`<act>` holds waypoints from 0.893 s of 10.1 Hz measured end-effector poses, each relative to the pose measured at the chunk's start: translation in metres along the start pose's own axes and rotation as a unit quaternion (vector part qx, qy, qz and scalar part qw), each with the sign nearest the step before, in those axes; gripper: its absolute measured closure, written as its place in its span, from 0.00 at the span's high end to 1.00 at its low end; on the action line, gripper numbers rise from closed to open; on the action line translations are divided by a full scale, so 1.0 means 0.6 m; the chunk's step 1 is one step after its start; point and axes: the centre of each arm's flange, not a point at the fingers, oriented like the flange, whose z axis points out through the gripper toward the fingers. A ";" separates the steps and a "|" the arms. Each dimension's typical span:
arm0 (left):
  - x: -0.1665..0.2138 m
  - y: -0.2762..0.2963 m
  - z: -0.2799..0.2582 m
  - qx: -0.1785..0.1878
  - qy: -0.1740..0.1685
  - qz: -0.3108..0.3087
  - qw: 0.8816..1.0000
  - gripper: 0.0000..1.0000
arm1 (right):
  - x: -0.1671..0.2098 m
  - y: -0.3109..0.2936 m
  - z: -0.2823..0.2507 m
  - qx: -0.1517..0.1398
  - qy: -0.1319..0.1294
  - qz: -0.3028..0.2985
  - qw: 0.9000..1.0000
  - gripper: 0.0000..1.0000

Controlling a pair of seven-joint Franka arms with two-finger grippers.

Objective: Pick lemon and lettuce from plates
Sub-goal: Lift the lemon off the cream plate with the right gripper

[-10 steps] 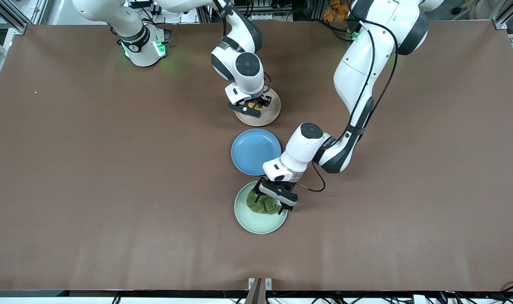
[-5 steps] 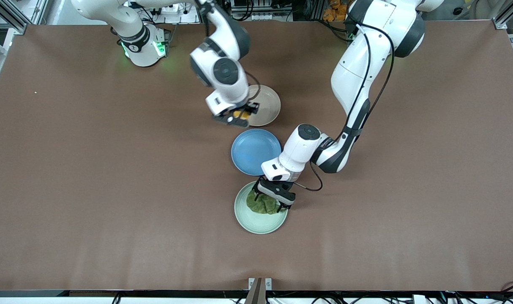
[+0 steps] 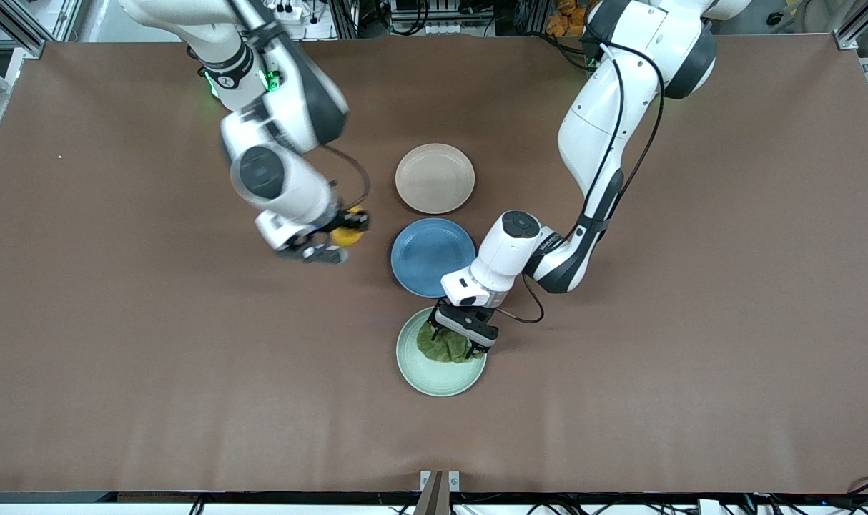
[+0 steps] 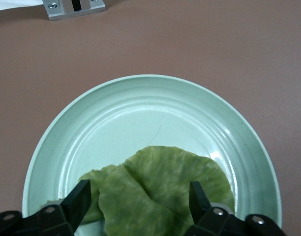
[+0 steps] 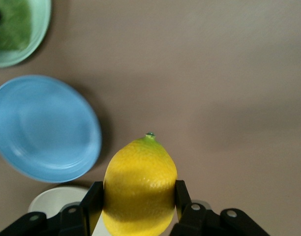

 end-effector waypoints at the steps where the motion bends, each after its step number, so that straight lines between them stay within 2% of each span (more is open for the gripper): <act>1: -0.001 0.000 0.001 0.000 0.000 0.000 1.000 0.84 | 0.040 0.072 -0.018 0.008 0.001 -0.012 1.000 0.64; 4: -0.001 -0.002 0.001 0.001 -0.001 0.000 1.000 0.65 | 0.103 0.221 -0.046 0.022 0.012 -0.023 0.999 0.64; 5: -0.001 -0.002 0.001 0.001 0.000 0.001 1.000 0.59 | 0.114 0.254 -0.040 0.016 0.009 -0.016 1.000 0.64; 6: 0.001 -0.005 0.001 0.003 0.001 0.005 1.000 0.44 | 0.125 0.280 -0.019 0.008 -0.001 -0.008 1.000 0.64; 7: 0.001 -0.010 0.001 0.006 0.001 0.016 1.000 0.36 | 0.137 0.302 0.010 0.001 -0.012 0.000 1.000 0.64; 8: 0.001 -0.011 0.001 0.006 0.001 0.024 1.000 0.34 | 0.146 0.319 0.036 -0.004 -0.018 0.007 1.000 0.64; 9: 0.003 -0.012 0.001 0.007 0.002 0.030 1.000 0.21 | 0.153 0.333 0.062 -0.006 -0.021 0.013 1.000 0.64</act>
